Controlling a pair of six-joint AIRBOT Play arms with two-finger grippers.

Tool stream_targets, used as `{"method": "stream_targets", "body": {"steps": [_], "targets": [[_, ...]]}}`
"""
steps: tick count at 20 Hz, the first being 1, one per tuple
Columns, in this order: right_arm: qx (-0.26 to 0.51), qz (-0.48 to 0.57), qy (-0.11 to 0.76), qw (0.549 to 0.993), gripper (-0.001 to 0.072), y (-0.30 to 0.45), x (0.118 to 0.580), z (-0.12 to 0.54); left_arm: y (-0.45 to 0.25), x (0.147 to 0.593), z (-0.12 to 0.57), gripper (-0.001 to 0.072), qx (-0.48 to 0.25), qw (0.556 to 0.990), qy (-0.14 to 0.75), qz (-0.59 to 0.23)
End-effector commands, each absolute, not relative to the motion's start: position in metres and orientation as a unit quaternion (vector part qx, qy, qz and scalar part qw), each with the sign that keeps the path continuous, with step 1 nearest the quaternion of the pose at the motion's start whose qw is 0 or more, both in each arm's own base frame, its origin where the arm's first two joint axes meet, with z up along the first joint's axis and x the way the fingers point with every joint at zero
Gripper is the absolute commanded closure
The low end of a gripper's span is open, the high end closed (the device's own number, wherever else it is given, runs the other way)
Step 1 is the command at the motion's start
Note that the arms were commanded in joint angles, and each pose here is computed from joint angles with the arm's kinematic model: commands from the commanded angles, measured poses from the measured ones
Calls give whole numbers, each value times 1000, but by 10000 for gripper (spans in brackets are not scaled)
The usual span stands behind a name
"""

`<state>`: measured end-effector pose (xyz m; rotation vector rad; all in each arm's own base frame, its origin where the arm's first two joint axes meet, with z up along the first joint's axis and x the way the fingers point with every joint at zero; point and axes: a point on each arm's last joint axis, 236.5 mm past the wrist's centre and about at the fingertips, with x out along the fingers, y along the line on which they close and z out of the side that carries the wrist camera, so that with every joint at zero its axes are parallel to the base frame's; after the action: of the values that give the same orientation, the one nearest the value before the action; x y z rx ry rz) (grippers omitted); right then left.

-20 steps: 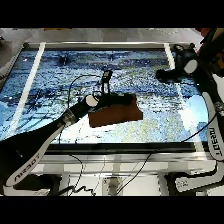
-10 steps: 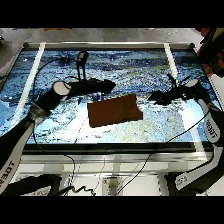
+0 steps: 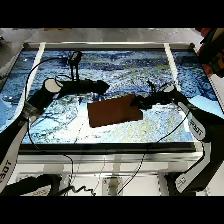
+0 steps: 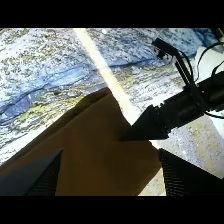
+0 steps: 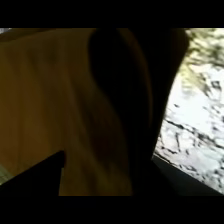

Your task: Fold the clothes and pants, and hang the long-sleeved shirts on hangers.

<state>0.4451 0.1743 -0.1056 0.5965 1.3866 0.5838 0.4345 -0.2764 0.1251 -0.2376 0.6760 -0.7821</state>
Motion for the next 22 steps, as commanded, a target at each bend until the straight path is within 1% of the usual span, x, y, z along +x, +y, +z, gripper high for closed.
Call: {"method": "stream_targets", "body": {"steps": [1,2,3,4,5,6,7,8,9,11,13,16,19,22], "targets": [[256,252,625,693,164,189,444,-114,-269,433,119,3,-97,862,332,-371],[252,254,625,694,166,193,443,-114,-264,435,116,3,-87,864,333,-367],[249,257,624,695,262,196,442,-114,-257,438,112,3,-74,868,334,-360],[241,256,621,700,422,196,444,-116,-248,442,107,3,-54,873,336,-351],[235,252,616,709,554,195,448,-117,-237,446,101,4,-30,877,338,-340],[230,247,611,716,660,193,453,-118,-223,450,94,3,5,882,340,-326],[230,244,606,721,691,191,457,-116,-208,454,87,3,39,884,344,-313],[230,243,600,727,696,189,462,-111,-195,457,82,3,62,885,349,-301],[228,244,592,734,696,187,467,-103,-185,458,79,3,68,885,355,-294],[211,238,566,761,696,171,482,-77,-173,460,76,3,63,885,364,-285],[200,181,547,793,697,133,498,-48,-166,460,75,3,60,884,369,-280],[185,58,512,837,697,45,508,2,-165,460,75,3,60,884,369,-280],[173,-35,477,861,697,-43,490,51,-165,460,75,3,60,884,369,-280],[171,-138,465,858,697,-131,449,83,-165,460,75,3,59,884,369,-280]]}}
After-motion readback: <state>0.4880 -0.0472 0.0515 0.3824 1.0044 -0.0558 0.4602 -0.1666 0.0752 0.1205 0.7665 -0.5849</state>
